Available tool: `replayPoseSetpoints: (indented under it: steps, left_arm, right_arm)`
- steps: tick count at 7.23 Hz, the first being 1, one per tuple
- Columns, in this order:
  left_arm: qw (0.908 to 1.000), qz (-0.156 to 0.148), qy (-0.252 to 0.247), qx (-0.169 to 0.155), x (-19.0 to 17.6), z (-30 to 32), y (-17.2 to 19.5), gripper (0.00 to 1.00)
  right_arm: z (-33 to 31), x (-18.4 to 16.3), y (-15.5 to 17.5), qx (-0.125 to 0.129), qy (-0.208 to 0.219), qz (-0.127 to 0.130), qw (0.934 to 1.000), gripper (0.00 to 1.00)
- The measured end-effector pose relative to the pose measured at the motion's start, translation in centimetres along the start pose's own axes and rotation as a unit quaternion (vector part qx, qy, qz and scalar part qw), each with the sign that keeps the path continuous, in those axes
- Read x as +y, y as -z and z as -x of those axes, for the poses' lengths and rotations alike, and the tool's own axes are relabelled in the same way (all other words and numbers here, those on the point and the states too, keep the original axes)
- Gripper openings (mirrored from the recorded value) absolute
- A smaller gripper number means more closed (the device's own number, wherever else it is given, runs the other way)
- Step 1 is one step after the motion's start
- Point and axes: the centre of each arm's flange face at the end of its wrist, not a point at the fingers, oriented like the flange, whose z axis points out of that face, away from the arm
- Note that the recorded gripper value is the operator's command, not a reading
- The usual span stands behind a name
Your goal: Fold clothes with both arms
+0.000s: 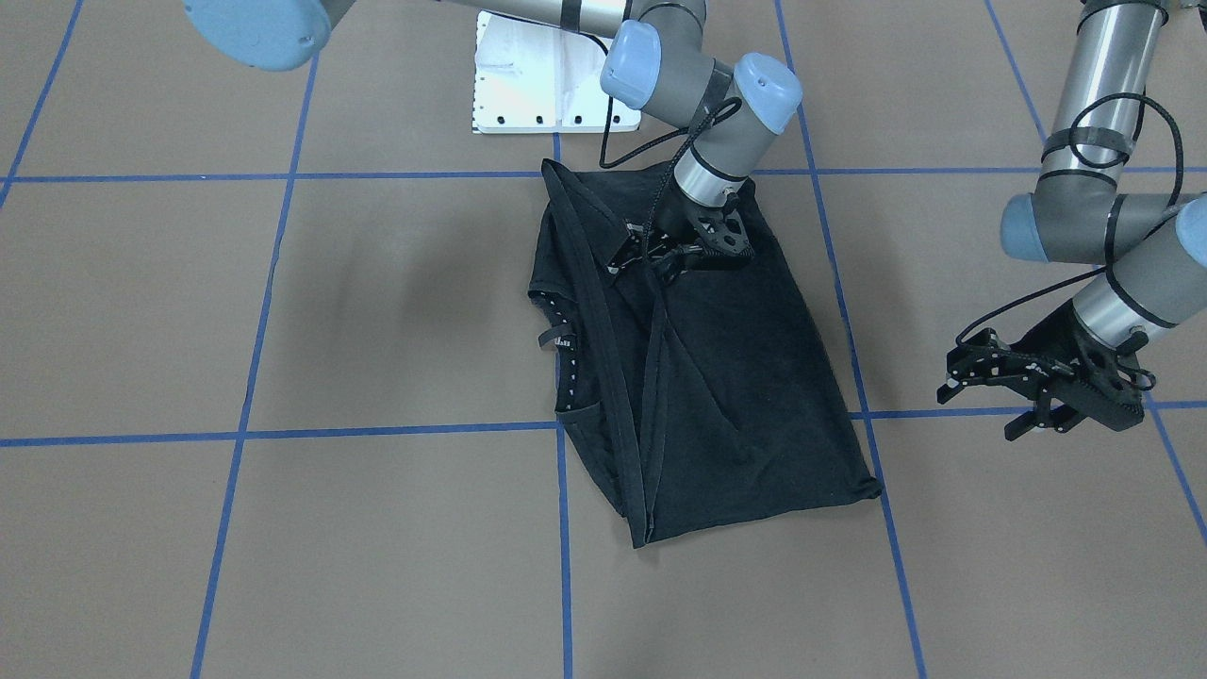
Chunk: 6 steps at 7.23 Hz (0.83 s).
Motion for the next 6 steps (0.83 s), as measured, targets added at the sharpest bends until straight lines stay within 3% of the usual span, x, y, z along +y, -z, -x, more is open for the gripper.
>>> replayPoseSetpoints:
  steps: [6]
  left_arm:
    - [1.0, 0.0, 0.0, 0.0, 0.0, 0.0, 0.0, 1.0]
  right_arm:
    - [-4.5, -2.7, -0.7, 0.018, 0.027, 0.0, 0.9995, 0.94]
